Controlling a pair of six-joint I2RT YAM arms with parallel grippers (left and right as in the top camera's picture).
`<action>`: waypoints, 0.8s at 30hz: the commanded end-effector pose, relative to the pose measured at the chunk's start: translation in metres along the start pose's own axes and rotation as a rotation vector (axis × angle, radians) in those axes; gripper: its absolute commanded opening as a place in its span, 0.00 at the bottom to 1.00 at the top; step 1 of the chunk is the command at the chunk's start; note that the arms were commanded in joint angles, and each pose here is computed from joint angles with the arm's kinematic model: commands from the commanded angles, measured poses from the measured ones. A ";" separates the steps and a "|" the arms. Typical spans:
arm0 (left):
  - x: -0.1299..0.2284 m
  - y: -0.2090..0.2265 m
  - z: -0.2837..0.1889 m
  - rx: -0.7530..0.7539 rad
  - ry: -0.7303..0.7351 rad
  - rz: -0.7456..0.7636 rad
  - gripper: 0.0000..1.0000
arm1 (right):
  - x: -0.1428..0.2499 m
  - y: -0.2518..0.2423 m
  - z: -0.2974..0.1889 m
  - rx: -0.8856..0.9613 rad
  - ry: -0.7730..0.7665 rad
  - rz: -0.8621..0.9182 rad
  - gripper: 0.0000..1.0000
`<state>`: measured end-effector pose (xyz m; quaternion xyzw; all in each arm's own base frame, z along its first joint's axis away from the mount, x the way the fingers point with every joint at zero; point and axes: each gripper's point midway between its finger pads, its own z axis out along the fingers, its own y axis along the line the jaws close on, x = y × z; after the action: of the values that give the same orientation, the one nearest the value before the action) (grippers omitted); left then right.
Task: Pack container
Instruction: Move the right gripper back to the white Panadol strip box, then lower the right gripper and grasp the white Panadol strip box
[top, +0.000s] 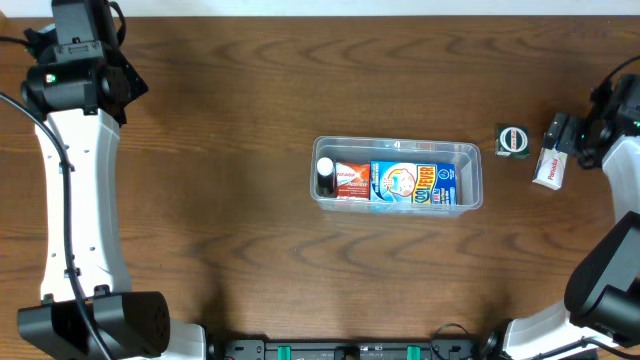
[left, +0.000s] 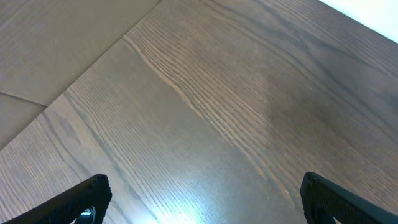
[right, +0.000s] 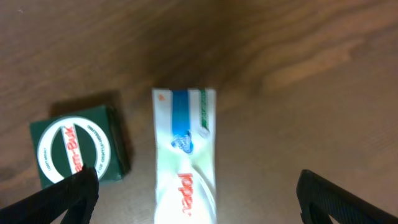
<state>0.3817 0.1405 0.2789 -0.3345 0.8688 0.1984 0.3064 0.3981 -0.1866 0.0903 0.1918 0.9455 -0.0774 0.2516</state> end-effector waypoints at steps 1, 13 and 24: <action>-0.006 0.005 -0.007 -0.007 -0.024 -0.014 0.98 | 0.003 0.006 0.006 -0.043 -0.021 -0.022 0.99; -0.006 0.005 -0.007 -0.007 -0.025 -0.014 0.98 | 0.019 0.001 0.028 -0.004 -0.079 -0.020 0.98; -0.006 0.005 -0.007 -0.007 -0.025 -0.014 0.98 | 0.038 -0.005 0.049 0.026 -0.051 -0.014 0.92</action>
<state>0.3817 0.1405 0.2789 -0.3345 0.8688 0.1984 0.3064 0.3934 -0.1862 0.0453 0.1829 0.9345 -0.0915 0.2914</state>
